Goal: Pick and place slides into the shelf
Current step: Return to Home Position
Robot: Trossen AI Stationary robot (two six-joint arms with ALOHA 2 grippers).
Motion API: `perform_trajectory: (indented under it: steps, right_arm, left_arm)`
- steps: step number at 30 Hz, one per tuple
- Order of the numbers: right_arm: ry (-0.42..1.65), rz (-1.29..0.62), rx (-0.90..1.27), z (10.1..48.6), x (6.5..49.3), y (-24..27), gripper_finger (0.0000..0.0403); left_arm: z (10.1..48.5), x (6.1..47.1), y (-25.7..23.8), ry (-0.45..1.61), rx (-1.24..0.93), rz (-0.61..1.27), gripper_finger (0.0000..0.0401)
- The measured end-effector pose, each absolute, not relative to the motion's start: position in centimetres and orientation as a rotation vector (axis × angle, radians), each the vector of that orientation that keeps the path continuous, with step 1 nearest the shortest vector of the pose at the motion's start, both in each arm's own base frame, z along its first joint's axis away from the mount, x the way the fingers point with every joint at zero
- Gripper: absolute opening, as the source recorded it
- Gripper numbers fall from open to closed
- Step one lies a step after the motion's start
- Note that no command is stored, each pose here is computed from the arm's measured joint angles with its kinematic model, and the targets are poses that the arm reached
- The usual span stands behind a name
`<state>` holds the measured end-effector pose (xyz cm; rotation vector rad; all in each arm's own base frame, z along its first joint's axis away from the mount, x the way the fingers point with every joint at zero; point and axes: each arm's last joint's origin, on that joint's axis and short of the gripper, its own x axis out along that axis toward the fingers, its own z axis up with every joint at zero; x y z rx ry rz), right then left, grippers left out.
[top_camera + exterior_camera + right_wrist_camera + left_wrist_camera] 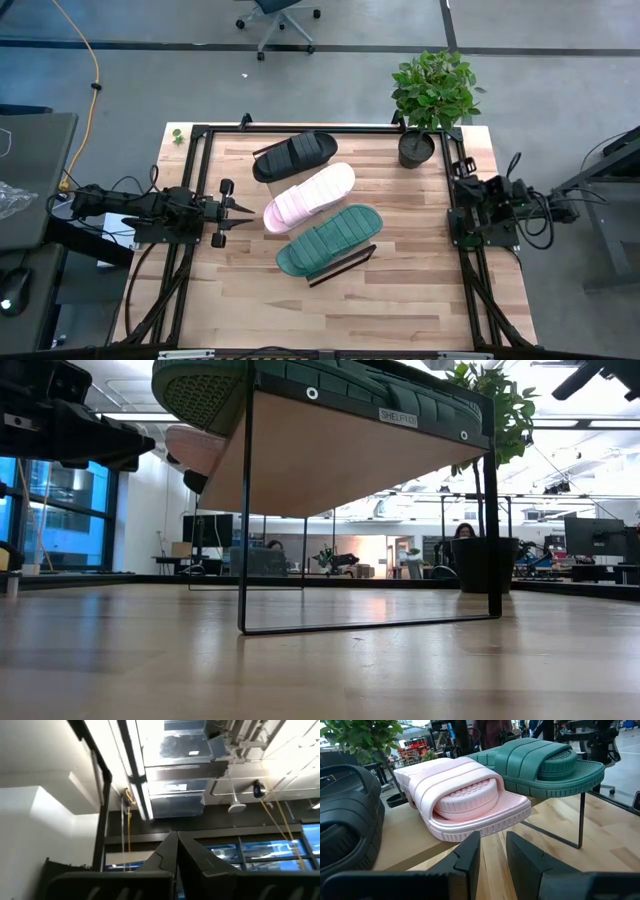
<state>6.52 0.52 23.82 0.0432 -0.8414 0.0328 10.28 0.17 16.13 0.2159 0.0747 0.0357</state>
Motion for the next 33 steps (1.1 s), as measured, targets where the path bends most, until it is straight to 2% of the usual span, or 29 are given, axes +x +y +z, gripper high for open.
perform_trajectory:
  steps: [12, 20, 33]
  right_arm:
    - [-0.519, 0.021, -0.034, 21.4, 8.5, 0.7, 0.0]
    - [-0.322, -0.08, -0.077, 19.7, 9.2, 0.5, 0.0]
    - [-0.042, -0.003, -0.106, 17.0, 9.7, 0.7, 0.0]
  left_arm:
    - [16.1, 10.3, 0.2, 0.075, 0.216, 0.036, 0.0083]
    - [16.1, 10.3, 0.2, 0.075, 0.216, 0.035, 0.0083]
    - [16.1, 10.3, 0.2, 0.075, 0.216, 0.035, 0.0083]
